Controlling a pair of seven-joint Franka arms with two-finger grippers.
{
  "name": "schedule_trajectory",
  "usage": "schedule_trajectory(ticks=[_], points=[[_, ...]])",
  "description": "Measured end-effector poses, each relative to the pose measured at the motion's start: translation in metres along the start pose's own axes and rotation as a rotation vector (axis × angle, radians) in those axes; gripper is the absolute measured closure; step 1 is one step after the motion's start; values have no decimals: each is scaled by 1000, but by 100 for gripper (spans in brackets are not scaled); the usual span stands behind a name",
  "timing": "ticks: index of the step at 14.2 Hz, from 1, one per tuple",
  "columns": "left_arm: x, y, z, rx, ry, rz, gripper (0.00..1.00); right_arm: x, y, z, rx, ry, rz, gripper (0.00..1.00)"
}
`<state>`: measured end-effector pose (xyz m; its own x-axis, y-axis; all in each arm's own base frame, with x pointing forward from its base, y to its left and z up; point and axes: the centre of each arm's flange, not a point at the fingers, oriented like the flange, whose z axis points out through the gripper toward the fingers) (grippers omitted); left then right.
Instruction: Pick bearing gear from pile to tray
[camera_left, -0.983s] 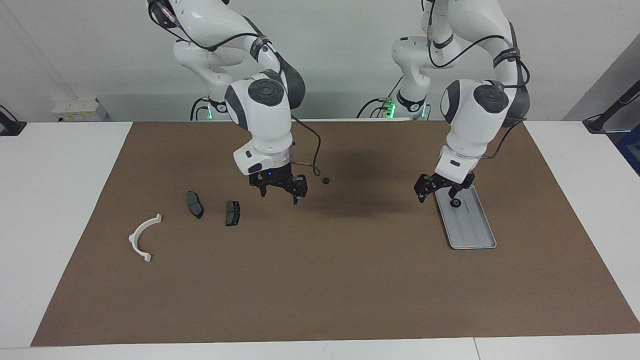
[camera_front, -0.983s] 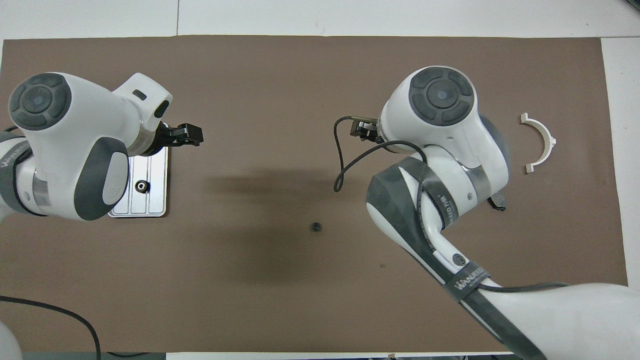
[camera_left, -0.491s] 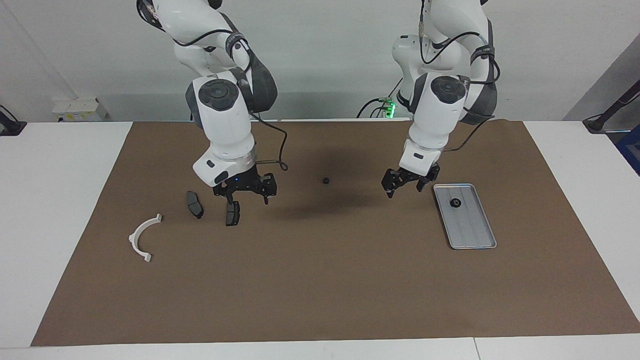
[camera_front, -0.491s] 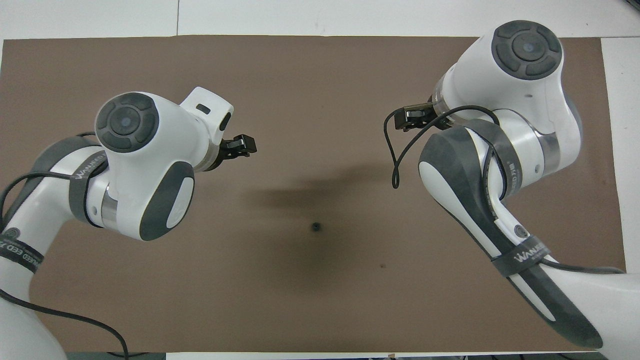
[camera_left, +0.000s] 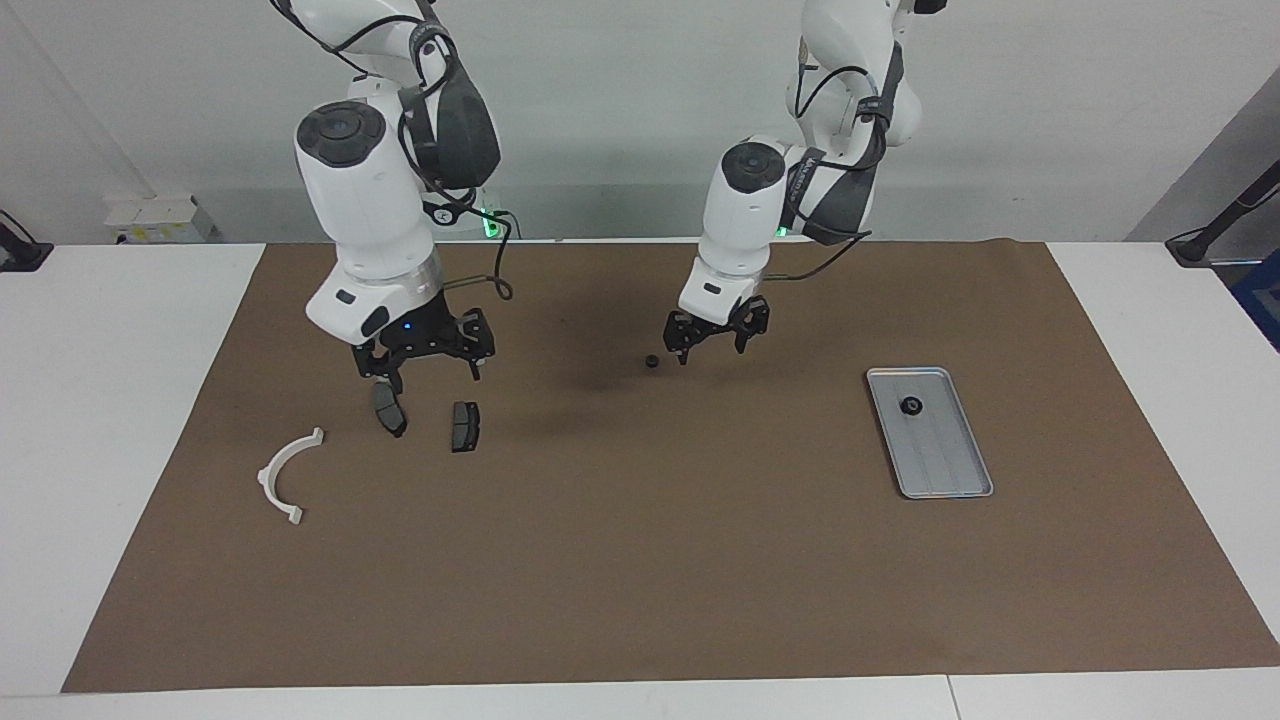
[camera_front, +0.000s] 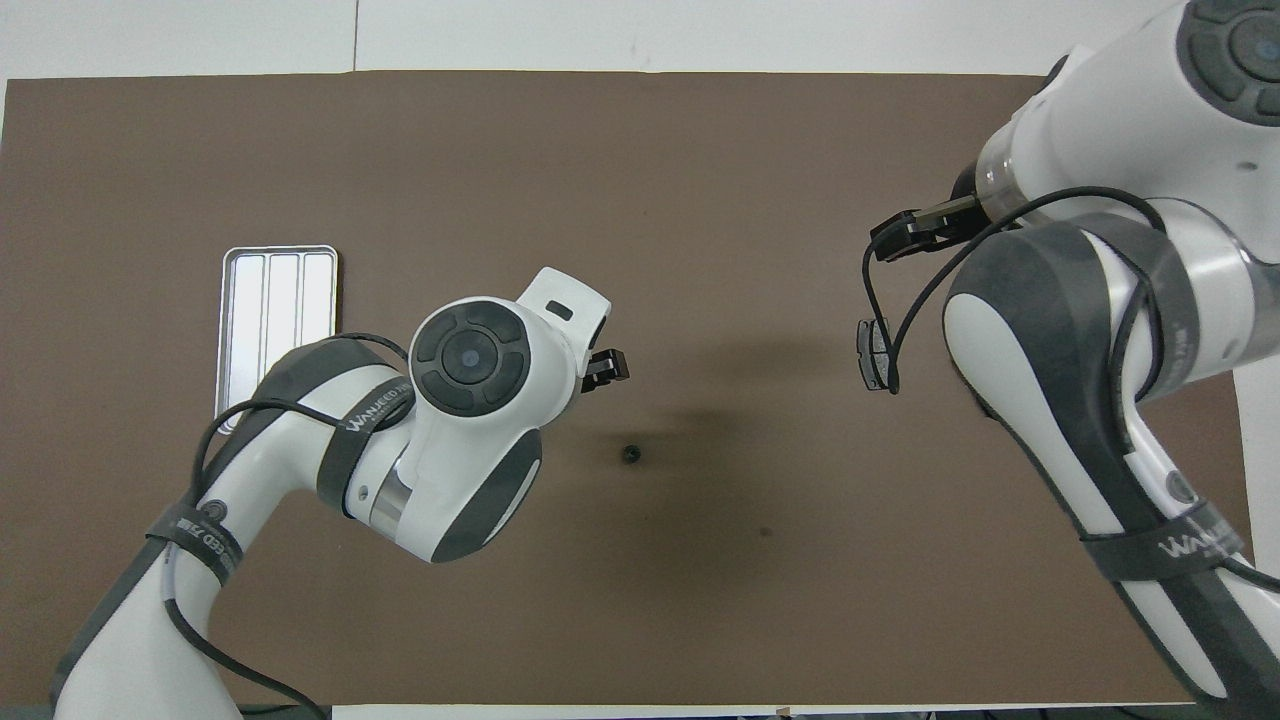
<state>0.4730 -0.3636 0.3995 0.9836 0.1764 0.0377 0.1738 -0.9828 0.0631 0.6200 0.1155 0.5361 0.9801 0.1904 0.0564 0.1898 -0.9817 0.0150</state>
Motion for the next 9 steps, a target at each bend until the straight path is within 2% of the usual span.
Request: schedule_trajectory(ticks=[6,9], points=[[-18,22,72,10,-14,18,0,-33,20,-50,-10,-31,23,0],[-40,31,89,34,-37,50,0,-50,24,-65,-16,-39,52,0]])
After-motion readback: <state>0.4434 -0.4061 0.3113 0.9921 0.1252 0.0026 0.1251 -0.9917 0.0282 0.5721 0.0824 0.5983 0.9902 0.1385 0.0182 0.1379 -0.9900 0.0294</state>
